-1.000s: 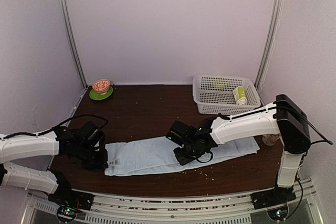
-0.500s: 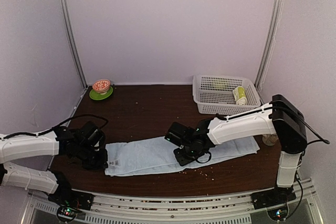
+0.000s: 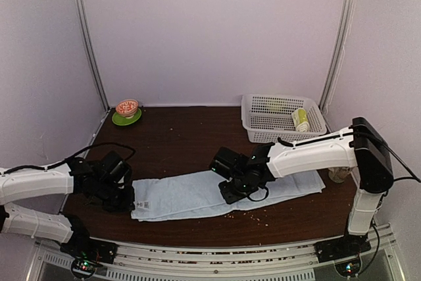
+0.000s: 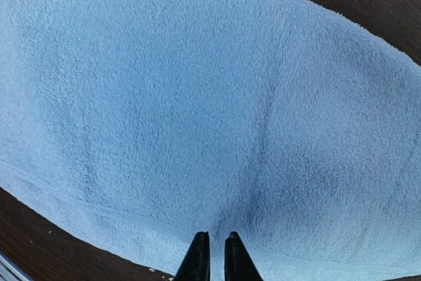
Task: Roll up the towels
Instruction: Smooth out the towel at the center of the board.
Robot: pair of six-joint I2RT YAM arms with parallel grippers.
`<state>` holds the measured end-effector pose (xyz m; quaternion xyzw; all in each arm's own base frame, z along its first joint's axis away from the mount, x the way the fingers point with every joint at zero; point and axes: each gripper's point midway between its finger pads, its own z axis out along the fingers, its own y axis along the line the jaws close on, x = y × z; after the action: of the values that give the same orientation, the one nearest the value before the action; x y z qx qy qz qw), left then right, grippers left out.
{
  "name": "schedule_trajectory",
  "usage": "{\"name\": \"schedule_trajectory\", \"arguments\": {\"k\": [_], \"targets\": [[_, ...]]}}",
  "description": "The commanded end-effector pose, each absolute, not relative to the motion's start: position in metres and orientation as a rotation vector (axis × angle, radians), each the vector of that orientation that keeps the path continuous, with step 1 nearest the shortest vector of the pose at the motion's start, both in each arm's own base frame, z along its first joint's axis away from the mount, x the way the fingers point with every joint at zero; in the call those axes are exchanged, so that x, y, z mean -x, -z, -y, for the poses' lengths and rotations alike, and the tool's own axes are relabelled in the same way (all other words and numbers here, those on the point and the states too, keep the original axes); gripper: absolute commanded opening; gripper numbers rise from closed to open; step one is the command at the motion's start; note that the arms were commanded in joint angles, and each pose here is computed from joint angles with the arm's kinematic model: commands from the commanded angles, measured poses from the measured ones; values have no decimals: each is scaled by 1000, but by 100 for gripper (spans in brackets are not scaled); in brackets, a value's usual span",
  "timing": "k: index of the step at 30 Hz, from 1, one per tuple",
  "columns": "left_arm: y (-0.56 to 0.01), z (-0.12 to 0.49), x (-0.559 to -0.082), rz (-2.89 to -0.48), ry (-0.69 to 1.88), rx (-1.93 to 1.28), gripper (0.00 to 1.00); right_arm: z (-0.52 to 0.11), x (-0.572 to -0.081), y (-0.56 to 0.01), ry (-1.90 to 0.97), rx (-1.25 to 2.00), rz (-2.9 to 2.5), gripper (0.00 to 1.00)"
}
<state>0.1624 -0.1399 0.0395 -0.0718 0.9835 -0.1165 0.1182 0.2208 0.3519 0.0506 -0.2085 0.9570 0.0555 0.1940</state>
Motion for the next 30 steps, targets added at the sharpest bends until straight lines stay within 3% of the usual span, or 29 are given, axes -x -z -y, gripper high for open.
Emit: {"name": "schedule_trajectory", "arguments": {"k": [1,13,20,30], "targets": [[-49,142,-171,-2842,348,199,0,-355,-225,-68,-176,554,-2650,11],[-49,142,-171,-2844,351,200,0,-349,-216,-53,-169,574,-2697,17],[-49,142,-171,-2839,351,197,0,-336,-201,-40,-211,563,-2729,35],[-59,145,-176,-2820,361,181,0,-332,-207,-40,-78,773,-2599,48]]}}
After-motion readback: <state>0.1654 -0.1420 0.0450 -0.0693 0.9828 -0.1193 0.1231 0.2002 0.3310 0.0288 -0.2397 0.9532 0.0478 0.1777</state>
